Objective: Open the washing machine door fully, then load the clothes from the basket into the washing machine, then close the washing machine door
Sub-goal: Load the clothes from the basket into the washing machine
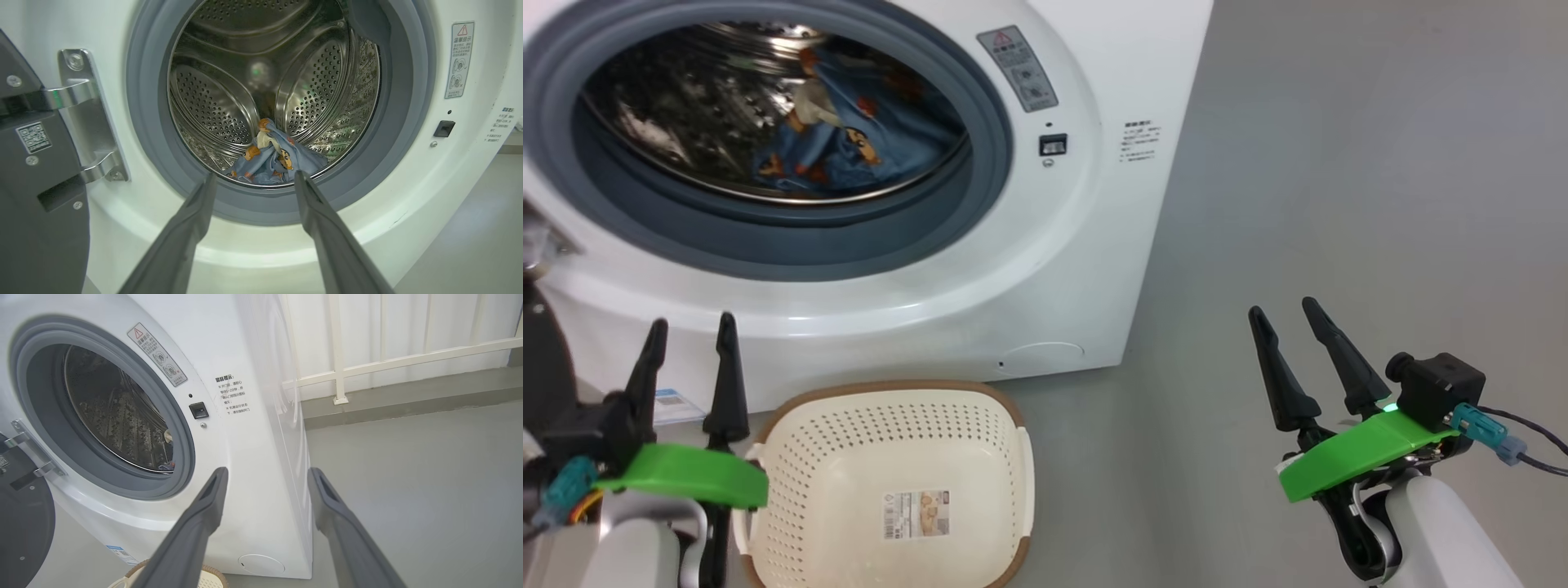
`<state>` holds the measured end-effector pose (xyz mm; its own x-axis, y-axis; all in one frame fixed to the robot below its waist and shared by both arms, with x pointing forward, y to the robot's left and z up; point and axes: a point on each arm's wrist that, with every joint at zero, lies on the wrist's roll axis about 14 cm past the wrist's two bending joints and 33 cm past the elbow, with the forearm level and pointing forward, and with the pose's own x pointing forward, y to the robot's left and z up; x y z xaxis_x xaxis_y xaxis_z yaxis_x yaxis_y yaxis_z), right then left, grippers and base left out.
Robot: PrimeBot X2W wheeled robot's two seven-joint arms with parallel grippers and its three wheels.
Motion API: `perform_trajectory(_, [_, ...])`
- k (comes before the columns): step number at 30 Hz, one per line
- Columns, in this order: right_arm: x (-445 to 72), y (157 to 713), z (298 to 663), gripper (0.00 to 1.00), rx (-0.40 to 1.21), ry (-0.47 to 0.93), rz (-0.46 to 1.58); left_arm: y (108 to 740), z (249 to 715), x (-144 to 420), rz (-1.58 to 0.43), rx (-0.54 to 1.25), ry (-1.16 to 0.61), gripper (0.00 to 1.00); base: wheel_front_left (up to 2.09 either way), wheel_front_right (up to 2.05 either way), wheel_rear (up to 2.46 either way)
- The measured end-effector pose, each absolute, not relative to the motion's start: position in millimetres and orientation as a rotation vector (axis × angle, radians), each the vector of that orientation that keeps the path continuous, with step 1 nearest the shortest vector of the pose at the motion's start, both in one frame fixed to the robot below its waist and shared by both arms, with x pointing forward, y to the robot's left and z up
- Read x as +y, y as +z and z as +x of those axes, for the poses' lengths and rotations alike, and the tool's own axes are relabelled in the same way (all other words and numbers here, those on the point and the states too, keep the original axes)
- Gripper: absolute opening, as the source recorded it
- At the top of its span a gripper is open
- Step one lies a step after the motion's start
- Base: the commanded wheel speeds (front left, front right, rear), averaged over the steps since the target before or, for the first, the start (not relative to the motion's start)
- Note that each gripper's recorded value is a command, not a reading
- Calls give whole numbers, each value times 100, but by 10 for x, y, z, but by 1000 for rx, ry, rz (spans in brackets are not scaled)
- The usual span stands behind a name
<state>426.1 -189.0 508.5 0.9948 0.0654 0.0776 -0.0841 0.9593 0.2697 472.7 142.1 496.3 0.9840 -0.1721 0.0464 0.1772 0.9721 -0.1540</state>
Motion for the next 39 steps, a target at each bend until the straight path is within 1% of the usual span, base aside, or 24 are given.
perform_trajectory(7, [-1823,5060,4167,100,-57,95,276,4986,4463,1604,-167,-42,-114,100,0,0,0])
perform_trajectory(8, [-1801,5096,4162,100,-65,104,275,4980,4378,1650,-171,-41,-97,100,0,0,0])
perform_trajectory(14, [-1746,5196,4151,100,-89,124,272,4999,4195,1752,-185,-50,-49,100,0,0,0])
perform_trajectory(22, [-1706,5180,4084,100,-83,135,273,4991,3955,1831,-202,-54,-20,100,0,0,0])
perform_trajectory(30, [-1656,5172,4076,100,-79,151,272,4984,3794,1878,-206,-56,5,100,0,0,0])
perform_trajectory(39, [-1616,5178,4085,100,-79,162,272,4996,3734,1923,-201,-61,22,100,0,0,0])
